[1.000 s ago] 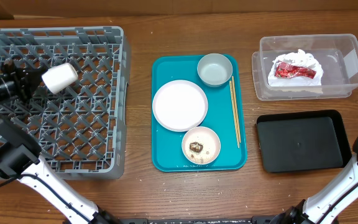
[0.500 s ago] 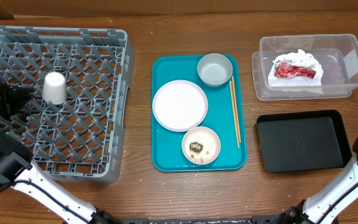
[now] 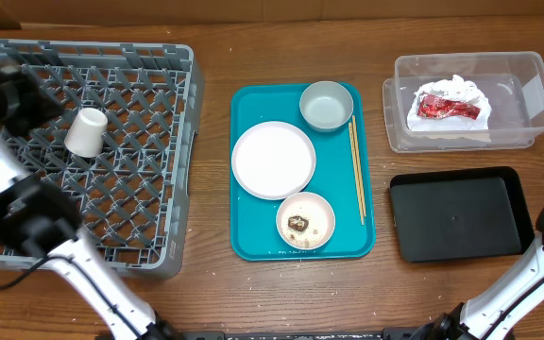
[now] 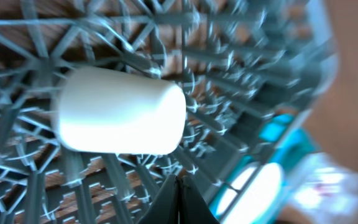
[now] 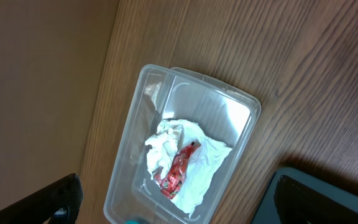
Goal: Sort waste into correct bins and load items into the dishwasher
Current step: 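Adjust the cup upright in the rack with the left gripper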
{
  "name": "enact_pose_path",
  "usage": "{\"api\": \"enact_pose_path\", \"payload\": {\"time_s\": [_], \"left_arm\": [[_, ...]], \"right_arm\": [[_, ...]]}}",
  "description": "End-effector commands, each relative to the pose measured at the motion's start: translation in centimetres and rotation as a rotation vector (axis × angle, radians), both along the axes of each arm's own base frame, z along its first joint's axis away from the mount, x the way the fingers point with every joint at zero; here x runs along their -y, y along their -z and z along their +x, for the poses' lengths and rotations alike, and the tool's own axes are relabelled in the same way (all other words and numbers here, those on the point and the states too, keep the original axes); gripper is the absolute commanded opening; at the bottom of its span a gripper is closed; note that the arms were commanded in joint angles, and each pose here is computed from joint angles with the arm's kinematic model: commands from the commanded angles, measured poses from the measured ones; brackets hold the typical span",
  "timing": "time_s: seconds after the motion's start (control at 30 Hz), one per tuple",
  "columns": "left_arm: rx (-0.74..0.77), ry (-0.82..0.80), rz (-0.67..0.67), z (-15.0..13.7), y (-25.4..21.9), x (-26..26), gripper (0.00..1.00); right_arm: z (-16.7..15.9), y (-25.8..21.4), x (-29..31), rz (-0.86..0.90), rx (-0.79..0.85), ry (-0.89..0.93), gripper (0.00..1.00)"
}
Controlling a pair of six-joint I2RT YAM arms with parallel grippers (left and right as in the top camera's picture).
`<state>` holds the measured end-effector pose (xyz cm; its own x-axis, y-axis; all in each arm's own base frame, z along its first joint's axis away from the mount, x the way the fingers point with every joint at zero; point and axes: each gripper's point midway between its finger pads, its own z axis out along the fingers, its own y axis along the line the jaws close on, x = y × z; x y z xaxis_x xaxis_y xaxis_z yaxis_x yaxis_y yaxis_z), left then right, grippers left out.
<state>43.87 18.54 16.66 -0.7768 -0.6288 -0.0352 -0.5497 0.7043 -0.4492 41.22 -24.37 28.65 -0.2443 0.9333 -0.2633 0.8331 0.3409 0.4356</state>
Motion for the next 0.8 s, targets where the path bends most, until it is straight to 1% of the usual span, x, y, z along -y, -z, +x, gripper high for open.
{"api": "enact_pose_path", "payload": {"time_s": [0.0,0.07,0.13,0.3,0.37,0.43,0.7,0.77], "left_arm": [[-0.214,0.023,0.342,-1.2,1.4,-0.3,0.04],[-0.248,0.037,0.414,-1.1,1.6,0.0,0.04],[-0.249,0.050,0.452,-0.7,1.7,0.1,0.04],[-0.246,0.048,0.453,-0.6,1.7,0.0,0.04],[-0.232,0.075,0.453,-0.4,1.8,-0.1,0.04],[-0.180,0.119,0.410,0.4,1.9,0.6,0.04],[-0.019,0.171,0.284,3.4,1.6,3.0,0.04],[-0.002,0.174,0.266,3.8,1.7,3.3,0.04]], "right_arm": [[-0.2,-1.2,0.0,-0.020,0.027,-0.001,1.00],[-0.2,-1.2,0.0,-0.021,0.028,-0.001,1.00],[-0.2,-1.2,0.0,-0.021,0.027,-0.001,1.00],[-0.2,-1.2,0.0,-0.021,0.027,-0.001,1.00],[-0.2,-1.2,0.0,-0.021,0.027,-0.001,1.00],[-0.2,-1.2,0.0,-0.021,0.027,-0.001,1.00],[-0.2,-1.2,0.0,-0.021,0.027,-0.001,1.00],[-0.2,-1.2,0.0,-0.021,0.027,-0.001,1.00]]}}
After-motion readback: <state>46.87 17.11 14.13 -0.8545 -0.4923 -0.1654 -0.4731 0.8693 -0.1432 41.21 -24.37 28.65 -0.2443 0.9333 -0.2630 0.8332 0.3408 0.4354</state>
